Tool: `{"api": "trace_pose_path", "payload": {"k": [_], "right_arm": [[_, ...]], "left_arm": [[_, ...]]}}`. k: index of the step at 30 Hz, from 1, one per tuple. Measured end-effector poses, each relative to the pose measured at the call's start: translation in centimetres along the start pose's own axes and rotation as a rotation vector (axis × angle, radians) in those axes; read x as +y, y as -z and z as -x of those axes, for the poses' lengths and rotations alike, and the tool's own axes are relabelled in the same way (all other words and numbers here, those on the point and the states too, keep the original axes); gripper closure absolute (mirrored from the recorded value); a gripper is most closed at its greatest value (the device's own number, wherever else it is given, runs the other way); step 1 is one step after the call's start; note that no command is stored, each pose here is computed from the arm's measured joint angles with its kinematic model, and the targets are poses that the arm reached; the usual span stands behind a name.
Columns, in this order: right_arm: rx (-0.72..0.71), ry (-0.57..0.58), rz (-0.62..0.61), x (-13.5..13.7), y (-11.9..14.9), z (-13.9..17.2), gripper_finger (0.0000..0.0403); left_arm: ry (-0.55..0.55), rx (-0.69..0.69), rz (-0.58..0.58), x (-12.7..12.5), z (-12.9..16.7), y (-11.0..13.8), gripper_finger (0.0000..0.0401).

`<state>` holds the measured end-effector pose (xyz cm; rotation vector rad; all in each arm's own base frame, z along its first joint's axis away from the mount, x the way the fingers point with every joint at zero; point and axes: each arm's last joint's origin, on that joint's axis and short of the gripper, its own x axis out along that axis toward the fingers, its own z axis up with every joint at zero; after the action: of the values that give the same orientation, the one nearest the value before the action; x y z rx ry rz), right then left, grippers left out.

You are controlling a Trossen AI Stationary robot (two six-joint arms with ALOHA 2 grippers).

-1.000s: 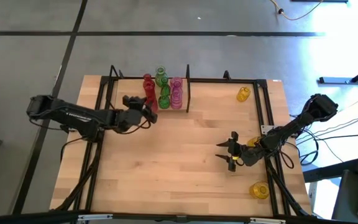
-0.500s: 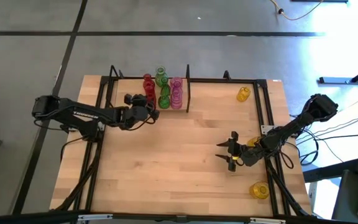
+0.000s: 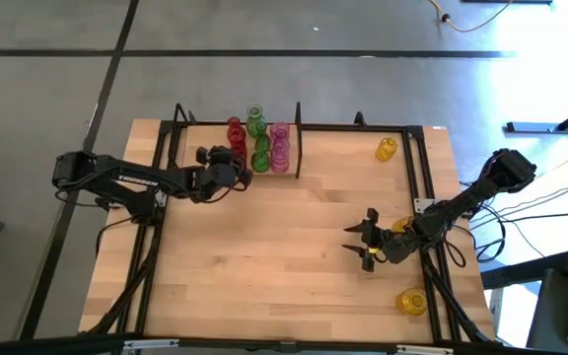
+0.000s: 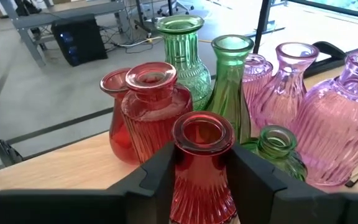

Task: Sort vases onto shelf
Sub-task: Put the red vase on the shelf aligned with the other red vase

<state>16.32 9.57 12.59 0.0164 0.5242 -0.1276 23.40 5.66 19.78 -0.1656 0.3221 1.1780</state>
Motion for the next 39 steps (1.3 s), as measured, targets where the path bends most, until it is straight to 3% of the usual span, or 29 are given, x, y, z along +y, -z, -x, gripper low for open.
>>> {"api": "trace_pose_path", "payload": {"k": [26, 30, 35, 39], "right_arm": [[-0.001, 0.002, 0.000, 0.0, 0.0, 0.0, 0.0187], [-0.001, 0.002, 0.000, 0.0, 0.0, 0.0, 0.0187], [-0.001, 0.002, -0.003, 0.0, 0.0, 0.0, 0.0187], [-0.001, 0.002, -0.003, 0.0, 0.0, 0.0, 0.0187]], "left_arm": [[0.038, 0.053, 0.019, 0.7, -1.2, -0.3, 0.0274], [0.047, 0.061, -0.036, 0.7, -1.2, -0.2, 0.0254], [0.054, 0.067, -0.042, 0.7, -1.2, -0.2, 0.0214], [0.086, 0.060, -0.018, 0.9, -0.8, -0.7, 0.0204]]}}
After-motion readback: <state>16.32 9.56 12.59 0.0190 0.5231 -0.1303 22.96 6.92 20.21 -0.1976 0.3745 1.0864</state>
